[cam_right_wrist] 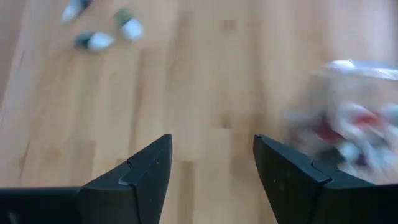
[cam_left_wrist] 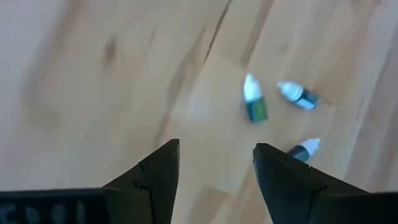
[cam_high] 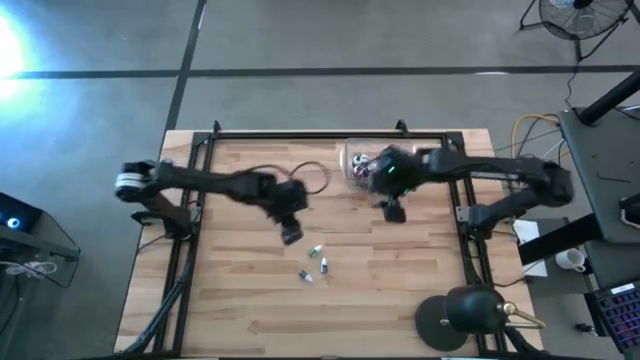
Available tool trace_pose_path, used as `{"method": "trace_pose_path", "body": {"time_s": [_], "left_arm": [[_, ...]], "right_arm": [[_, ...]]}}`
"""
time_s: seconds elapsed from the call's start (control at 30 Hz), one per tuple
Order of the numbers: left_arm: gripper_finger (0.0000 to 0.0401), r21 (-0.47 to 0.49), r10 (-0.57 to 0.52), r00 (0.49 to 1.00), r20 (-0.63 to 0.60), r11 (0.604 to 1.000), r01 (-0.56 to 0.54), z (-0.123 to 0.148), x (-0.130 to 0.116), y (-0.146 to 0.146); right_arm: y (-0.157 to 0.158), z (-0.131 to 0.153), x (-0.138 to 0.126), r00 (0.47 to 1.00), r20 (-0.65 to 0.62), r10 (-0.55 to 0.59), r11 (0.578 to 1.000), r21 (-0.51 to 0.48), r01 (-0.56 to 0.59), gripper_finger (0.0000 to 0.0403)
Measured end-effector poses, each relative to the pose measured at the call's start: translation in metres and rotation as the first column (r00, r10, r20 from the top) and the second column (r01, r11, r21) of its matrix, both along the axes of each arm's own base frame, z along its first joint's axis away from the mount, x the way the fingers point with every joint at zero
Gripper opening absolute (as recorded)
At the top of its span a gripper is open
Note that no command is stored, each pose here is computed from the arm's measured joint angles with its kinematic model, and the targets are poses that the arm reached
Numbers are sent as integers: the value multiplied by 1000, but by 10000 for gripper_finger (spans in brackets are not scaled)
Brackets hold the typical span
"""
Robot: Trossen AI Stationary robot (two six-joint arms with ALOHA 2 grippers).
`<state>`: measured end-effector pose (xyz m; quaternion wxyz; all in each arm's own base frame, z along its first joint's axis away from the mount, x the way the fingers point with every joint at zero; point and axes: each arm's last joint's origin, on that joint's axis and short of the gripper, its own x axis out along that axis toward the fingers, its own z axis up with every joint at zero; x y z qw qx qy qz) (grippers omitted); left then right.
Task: Pick & Place food coloring
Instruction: Put the small green food coloring bottle into the transparent bin
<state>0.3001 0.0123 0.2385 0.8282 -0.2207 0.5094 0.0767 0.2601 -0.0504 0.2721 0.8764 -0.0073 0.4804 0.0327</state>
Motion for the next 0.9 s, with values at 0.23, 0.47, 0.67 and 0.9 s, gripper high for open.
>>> {"method": "trace_pose_path", "body": {"time_s": [0.23,0.47,0.67,0.9], "left_arm": [[178,-208,245,962,124,954,-216,-36,-67,-18],[178,-324,357,918,173,901,-289,-60,-106,-20],[178,-339,363,912,194,897,-285,-66,-123,-19],[178,-324,307,918,250,920,-219,-60,-127,-20]], "right_arm": [[31,-31,53,953,-112,283,956,-49,-289,219],[60,-50,104,904,-139,404,908,-58,-415,219],[80,-71,144,897,-149,416,904,-37,-426,219],[84,-104,181,920,-185,346,936,0,-352,219]]}}
